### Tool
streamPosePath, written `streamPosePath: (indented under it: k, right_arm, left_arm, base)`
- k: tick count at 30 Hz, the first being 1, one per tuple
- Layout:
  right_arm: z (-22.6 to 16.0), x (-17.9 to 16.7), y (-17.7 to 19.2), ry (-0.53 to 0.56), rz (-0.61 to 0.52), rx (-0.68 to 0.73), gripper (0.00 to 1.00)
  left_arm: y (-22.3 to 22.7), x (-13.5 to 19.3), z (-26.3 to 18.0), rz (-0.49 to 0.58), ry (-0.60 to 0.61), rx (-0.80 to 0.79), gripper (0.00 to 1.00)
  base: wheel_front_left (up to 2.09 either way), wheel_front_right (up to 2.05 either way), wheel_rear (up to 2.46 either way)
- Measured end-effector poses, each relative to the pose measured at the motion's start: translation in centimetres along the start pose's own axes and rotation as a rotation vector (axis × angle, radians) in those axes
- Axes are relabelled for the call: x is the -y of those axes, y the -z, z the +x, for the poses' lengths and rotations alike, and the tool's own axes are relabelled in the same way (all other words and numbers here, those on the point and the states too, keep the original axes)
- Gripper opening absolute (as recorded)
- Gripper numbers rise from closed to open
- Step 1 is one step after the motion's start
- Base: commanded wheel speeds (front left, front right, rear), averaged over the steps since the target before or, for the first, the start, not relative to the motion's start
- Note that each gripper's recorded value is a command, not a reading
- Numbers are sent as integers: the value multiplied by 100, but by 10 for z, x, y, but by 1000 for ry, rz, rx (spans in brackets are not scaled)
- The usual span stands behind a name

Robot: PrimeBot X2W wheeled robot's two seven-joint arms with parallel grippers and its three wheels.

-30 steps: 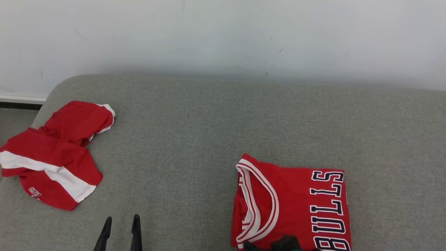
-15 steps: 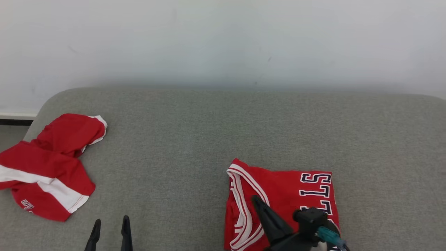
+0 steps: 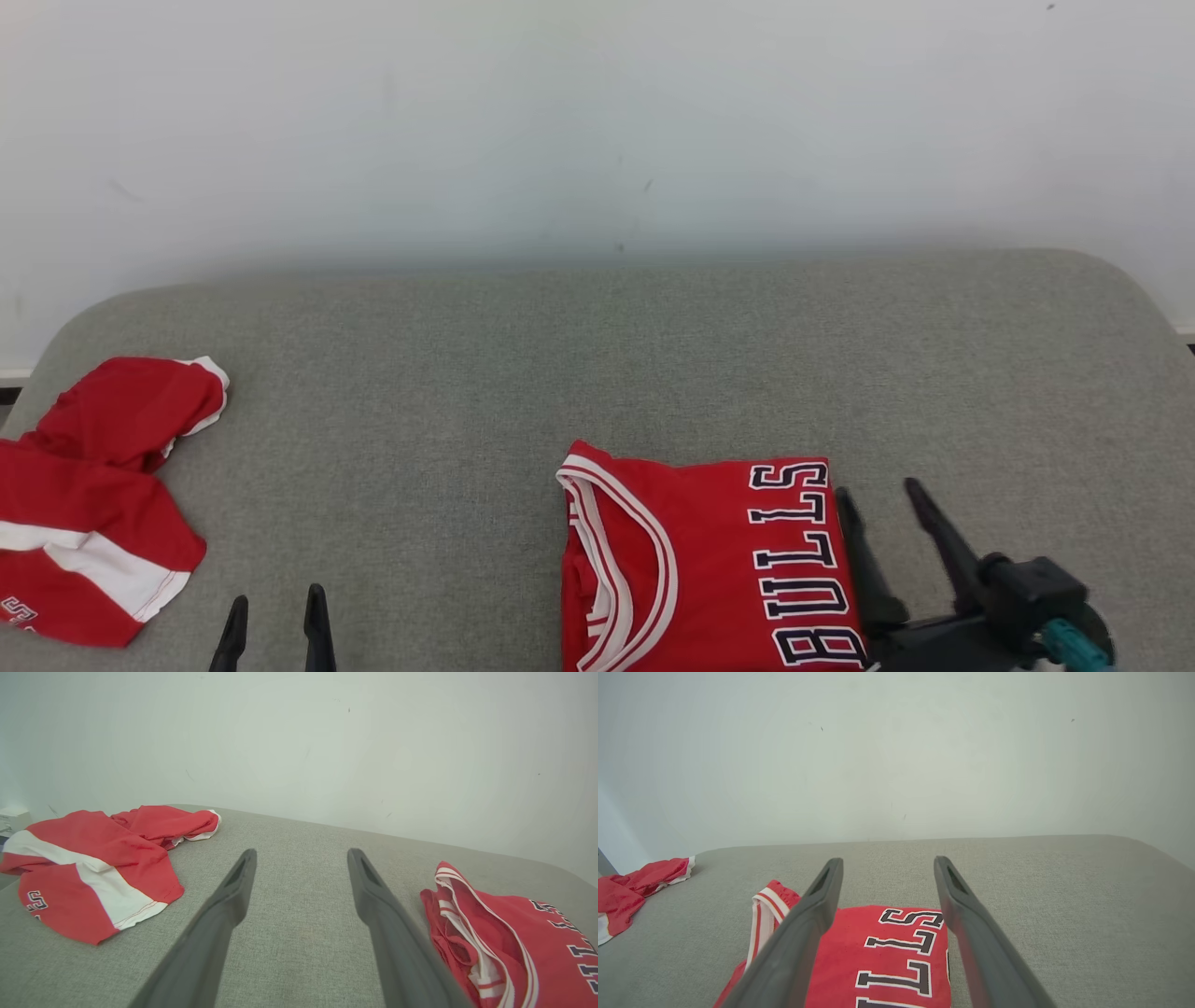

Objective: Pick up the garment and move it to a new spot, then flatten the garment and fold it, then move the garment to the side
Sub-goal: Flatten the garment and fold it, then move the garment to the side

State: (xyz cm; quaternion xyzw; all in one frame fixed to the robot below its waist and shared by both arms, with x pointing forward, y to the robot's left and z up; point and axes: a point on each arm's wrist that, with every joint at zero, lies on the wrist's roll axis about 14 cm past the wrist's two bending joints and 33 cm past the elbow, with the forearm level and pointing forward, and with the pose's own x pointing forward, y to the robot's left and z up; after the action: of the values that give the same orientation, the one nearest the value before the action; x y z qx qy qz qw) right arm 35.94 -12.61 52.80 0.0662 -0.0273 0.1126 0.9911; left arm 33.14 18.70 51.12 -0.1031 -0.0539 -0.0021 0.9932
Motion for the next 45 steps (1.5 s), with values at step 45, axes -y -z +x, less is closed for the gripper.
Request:
streamPosePath:
  k: [45]
  right_arm:
    - [-32,53,19,155,-18,-62,100]
  left_arm:
    - [13,3,-9,7,28,-45,100]
  base:
    - [0,0,0]
